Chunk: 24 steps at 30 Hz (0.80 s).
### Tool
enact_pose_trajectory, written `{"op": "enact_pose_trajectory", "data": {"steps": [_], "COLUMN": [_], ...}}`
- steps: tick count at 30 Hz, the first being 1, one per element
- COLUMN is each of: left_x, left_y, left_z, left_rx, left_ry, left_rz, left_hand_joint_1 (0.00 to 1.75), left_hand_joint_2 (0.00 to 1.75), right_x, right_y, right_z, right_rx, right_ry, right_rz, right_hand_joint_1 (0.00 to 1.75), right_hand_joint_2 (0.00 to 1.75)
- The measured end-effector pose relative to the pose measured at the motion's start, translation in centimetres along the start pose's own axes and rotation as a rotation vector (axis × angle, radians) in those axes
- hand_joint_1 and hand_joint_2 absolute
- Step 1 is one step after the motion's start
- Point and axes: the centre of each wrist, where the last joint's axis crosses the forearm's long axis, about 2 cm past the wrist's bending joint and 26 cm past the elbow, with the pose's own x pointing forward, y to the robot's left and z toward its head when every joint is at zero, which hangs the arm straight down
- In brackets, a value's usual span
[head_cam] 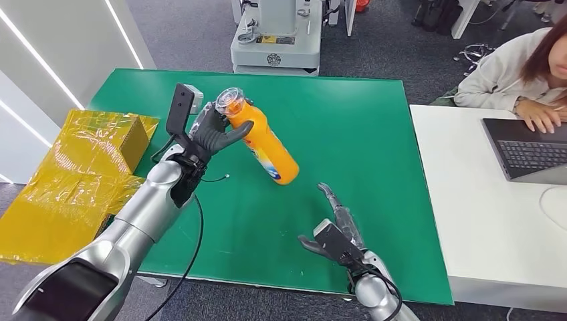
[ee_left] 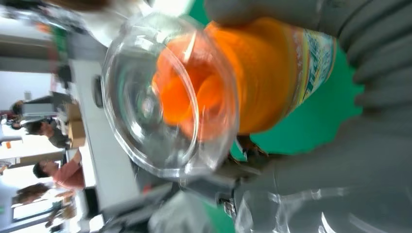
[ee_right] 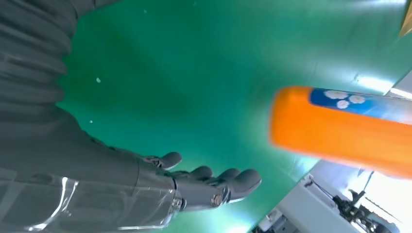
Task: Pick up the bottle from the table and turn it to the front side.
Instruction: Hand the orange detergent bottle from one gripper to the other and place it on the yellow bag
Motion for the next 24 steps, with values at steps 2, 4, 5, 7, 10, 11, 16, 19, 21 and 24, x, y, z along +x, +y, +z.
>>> {"op": "enact_pose_trajectory", "data": {"steps": [2,4,5,7,10,11,16,19,21,24], "left_x": [0.5,1.1,1.4,2.0,2.6,2.8,3.6,4.0,4.4,4.7], "left_y": [0.5,1.1,1.3,1.8,2.2,2.4,3.2,3.6,3.8,4.2], "left_z": [-0.3,-0.5,-0.6,-0.8,-0.8,-0.8,-0.9,-0.9,-1.0,-1.2], "left_rx": [0.024,0.052,0.062,0.067,0.064,0.062,0.059,0.095,0.113,0.103], "left_ry": [-0.037,-0.086,-0.114,-0.152,-0.188,-0.202,-0.237,-0.274,-0.297,-0.302], "left_rz": [-0.164,-0.38,-0.487,-0.618,-0.765,-0.83,-1.018,-1.202,-1.387,-1.64], "left_hand_joint_1": [1.75,1.75,1.75,1.75,1.75,1.75,1.75,1.75,1.75,1.75], "left_hand_joint_2": [1.75,1.75,1.75,1.75,1.75,1.75,1.75,1.75,1.75,1.75], "right_x": [-0.1,-0.1,-0.1,-0.2,-0.2,-0.2,-0.3,-0.3,-0.3,-0.4], "right_y": [-0.1,-0.2,-0.2,-0.2,-0.2,-0.2,-0.3,-0.3,-0.3,-0.3], "right_z": [0.0,0.0,0.0,0.1,0.1,0.1,0.1,0.2,0.3,0.6], "right_rx": [-0.002,-0.002,-0.001,0.0,0.0,0.0,-0.004,-0.005,-0.006,-0.016], "right_ry": [-0.001,-0.004,-0.006,-0.008,-0.01,-0.01,-0.008,-0.01,-0.01,-0.008], "right_rz": [0.0,-0.001,-0.003,-0.005,-0.006,-0.006,-0.006,-0.004,-0.002,-0.004], "right_hand_joint_1": [0.0,0.0,0.0,0.0,0.0,0.0,0.0,0.0,0.0,0.0], "right_hand_joint_2": [1.75,1.75,1.75,1.75,1.75,1.75,1.75,1.75,1.75,1.75]}}
